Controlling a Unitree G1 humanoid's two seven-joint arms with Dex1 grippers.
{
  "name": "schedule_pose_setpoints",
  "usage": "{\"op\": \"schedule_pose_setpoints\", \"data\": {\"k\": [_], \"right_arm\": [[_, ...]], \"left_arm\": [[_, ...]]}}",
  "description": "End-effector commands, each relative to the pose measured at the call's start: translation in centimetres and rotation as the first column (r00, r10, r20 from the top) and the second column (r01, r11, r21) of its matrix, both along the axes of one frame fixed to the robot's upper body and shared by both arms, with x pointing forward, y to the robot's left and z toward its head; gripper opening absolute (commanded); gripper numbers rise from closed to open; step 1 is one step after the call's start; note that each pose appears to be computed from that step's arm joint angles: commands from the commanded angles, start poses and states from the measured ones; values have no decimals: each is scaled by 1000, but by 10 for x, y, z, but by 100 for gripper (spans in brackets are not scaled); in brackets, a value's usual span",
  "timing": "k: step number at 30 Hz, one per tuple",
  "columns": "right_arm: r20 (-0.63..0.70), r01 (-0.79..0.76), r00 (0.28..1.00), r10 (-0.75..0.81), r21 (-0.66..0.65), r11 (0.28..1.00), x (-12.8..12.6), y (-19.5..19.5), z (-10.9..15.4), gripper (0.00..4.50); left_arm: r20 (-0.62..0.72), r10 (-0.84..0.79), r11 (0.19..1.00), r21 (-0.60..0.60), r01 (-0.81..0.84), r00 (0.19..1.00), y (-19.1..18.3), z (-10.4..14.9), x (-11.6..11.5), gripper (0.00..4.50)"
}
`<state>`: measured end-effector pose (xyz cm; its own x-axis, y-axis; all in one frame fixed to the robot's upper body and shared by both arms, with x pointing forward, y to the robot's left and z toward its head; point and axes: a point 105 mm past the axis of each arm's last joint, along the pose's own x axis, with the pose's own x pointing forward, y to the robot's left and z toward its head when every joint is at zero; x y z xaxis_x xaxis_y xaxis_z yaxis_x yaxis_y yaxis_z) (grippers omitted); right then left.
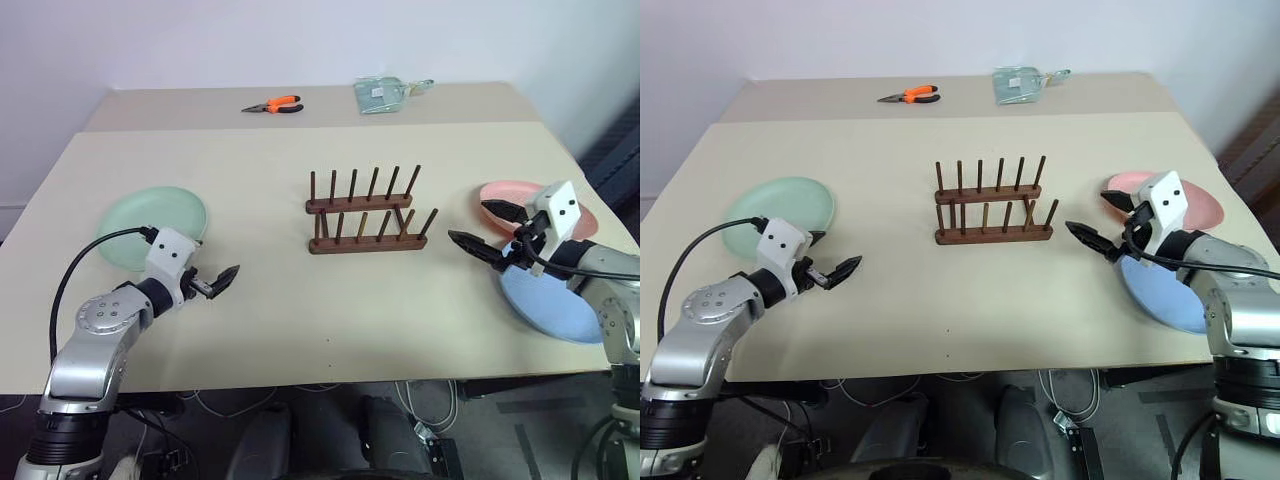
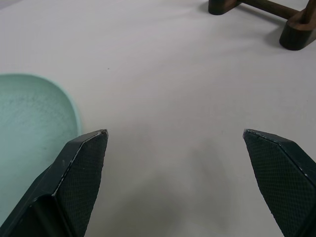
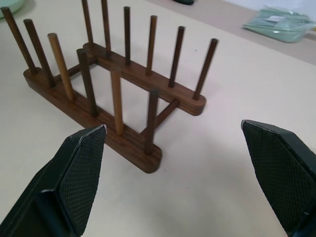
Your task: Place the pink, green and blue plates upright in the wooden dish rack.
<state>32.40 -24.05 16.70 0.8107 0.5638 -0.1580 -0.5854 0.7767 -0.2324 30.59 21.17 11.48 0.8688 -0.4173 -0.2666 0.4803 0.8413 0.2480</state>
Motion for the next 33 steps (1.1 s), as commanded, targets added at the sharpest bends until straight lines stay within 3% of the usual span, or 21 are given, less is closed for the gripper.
{"op": "schedule_pose_setpoints", "data": {"k": [1, 7, 12, 21, 24, 27, 32, 33], "right_arm": [[63, -20, 998, 20, -1, 1000, 1, 9, 12, 448], [19, -69, 997, 69, 9, 998, -4, 21, 6, 448], [21, -53, 998, 54, -28, 998, -10, 27, 1, 448], [31, 26, 999, -25, -22, 999, -28, 28, -7, 448], [34, 74, 997, -73, -28, 997, -36, 21, -8, 448], [35, 115, 993, -114, -40, 993, -40, 15, -10, 450], [15, 144, 990, -143, -64, 988, -51, 10, -17, 450], [11, 147, 989, -147, -70, 987, -53, 9, -18, 450]], "left_arm": [[42, -33, 999, 13, 33, 999, -8, 11, 2, 450], [22, -85, 996, -5, 85, 996, -18, 8, 3, 450], [-102, -336, 940, 29, 340, 936, -51, -12, -2, 450], [-146, -551, 826, 43, 562, 822, -127, -30, 60, 450], [-163, -606, 789, 9, 615, 779, -152, -34, 69, 450], [-172, -615, 775, 50, 630, 770, -162, -41, 75, 368], [-143, -671, 732, 29, 680, 728, -176, -37, 74, 121], [-139, -687, 717, 30, 696, 714, -177, -36, 72, 89]]}}
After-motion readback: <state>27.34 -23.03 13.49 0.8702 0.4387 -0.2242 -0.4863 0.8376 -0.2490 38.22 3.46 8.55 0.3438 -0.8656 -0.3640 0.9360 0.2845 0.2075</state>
